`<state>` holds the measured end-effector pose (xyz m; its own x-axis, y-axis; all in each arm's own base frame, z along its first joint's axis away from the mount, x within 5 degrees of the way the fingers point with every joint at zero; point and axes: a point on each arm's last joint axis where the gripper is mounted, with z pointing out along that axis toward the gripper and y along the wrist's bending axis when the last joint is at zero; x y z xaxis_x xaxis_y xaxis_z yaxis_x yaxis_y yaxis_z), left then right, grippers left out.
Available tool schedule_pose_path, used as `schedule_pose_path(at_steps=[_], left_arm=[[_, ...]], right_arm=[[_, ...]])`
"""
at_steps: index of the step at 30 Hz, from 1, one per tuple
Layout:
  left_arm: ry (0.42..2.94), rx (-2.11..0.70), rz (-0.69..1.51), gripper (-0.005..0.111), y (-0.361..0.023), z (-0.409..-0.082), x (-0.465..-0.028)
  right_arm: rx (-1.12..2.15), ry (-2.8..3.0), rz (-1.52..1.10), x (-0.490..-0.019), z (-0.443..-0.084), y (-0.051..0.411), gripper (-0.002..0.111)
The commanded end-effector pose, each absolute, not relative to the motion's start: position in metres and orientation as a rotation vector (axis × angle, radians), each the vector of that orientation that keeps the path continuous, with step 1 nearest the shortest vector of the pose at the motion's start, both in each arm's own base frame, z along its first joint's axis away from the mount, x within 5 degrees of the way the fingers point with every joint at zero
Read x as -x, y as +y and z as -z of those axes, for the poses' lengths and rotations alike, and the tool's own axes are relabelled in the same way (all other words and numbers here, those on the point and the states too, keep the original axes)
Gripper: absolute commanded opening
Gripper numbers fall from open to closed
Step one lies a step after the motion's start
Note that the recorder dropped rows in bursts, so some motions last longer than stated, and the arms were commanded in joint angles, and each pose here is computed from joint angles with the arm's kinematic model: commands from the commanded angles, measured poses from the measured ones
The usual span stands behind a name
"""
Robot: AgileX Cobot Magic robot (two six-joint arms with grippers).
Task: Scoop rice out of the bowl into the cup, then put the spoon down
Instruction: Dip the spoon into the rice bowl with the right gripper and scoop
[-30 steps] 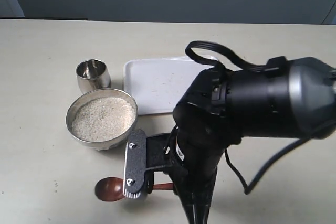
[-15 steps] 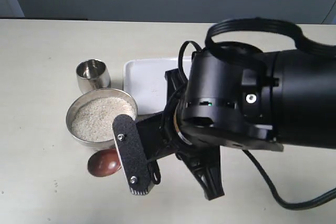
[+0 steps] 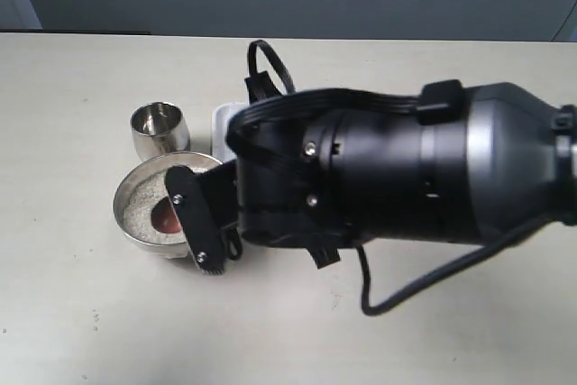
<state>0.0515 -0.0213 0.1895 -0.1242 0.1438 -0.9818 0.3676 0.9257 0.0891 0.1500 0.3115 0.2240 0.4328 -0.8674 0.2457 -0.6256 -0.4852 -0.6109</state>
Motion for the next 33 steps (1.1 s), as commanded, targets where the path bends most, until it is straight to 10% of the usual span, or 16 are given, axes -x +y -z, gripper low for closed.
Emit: schedule_pose_path(at_steps=[1,33], left_arm=[[1.679,-0.387,0.204,0.001,-0.021,-0.192,-0.051],[1.679,-0.387,0.204,0.001,-0.021,-0.192,-0.051]], right_arm=[[2.192,1.238,0.795,-0.164,-0.234,0.334,-0.001],[2.238,1.247,0.906,-0.203,-0.181,0.356,-0.001]])
